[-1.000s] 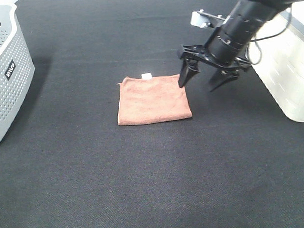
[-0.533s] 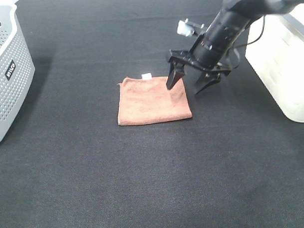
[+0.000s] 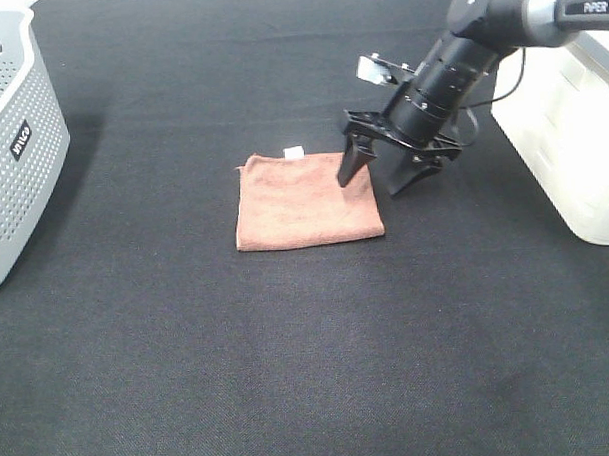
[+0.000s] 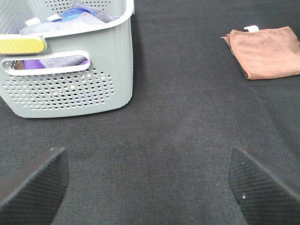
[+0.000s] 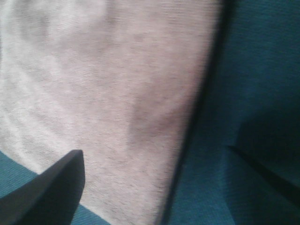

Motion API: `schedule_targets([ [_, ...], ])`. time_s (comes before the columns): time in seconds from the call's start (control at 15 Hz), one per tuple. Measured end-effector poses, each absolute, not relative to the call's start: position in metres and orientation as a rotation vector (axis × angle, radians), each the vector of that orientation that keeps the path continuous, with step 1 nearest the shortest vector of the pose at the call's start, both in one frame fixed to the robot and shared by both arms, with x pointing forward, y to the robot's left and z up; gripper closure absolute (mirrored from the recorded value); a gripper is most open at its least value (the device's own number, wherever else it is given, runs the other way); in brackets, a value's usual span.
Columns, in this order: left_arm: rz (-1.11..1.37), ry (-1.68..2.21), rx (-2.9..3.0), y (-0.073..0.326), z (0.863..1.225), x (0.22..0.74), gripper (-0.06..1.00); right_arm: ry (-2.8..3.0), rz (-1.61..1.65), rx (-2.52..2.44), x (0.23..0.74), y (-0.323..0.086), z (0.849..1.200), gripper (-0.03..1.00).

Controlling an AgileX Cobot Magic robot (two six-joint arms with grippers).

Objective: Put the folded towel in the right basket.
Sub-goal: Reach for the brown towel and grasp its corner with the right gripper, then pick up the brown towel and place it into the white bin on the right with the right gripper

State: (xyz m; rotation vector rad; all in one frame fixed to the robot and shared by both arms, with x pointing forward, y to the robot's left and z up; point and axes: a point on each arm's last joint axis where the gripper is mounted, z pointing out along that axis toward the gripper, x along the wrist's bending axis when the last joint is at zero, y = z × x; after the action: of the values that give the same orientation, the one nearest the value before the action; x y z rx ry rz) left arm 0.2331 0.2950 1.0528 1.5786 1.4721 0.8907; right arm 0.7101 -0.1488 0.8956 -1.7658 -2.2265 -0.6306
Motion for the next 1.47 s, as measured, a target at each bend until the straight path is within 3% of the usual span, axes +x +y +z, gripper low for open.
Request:
schedule_targets([
  [0.53,0.891,1.472,1.579,0.295,1.053,0.233,0.07,-2.192,-0.663,-1.744,0.713,-0.147,0.879,0.25],
  [0.8,0.891,1.472,1.579,0.295,1.053,0.233,0.07,-2.149,-0.706,-1.725,0.714,-0.143,0.874,0.47],
  [0.93,0.891,1.472,1.579,0.295,1.053,0.233,0.07,-2.145,-0.709,-1.727,0.714,-0.142,0.874,0.65],
  [1.0,0.891,1.472,1.579,0.295,1.053,0.233,0.07,-2.145,-0.709,-1.727,0.714,-0.142,0.874,0.65],
  [1.27,0.891,1.472,1.579,0.295,1.053,0.233,0.07,-2.145,-0.709,-1.727,0.714,-0.142,0.874,0.97],
  [1.47,0.891,1.472,1.579,0.295,1.053,0.233,0.07,-2.143,-0.703,-1.721,0.713,-0.142,0.874,0.97],
])
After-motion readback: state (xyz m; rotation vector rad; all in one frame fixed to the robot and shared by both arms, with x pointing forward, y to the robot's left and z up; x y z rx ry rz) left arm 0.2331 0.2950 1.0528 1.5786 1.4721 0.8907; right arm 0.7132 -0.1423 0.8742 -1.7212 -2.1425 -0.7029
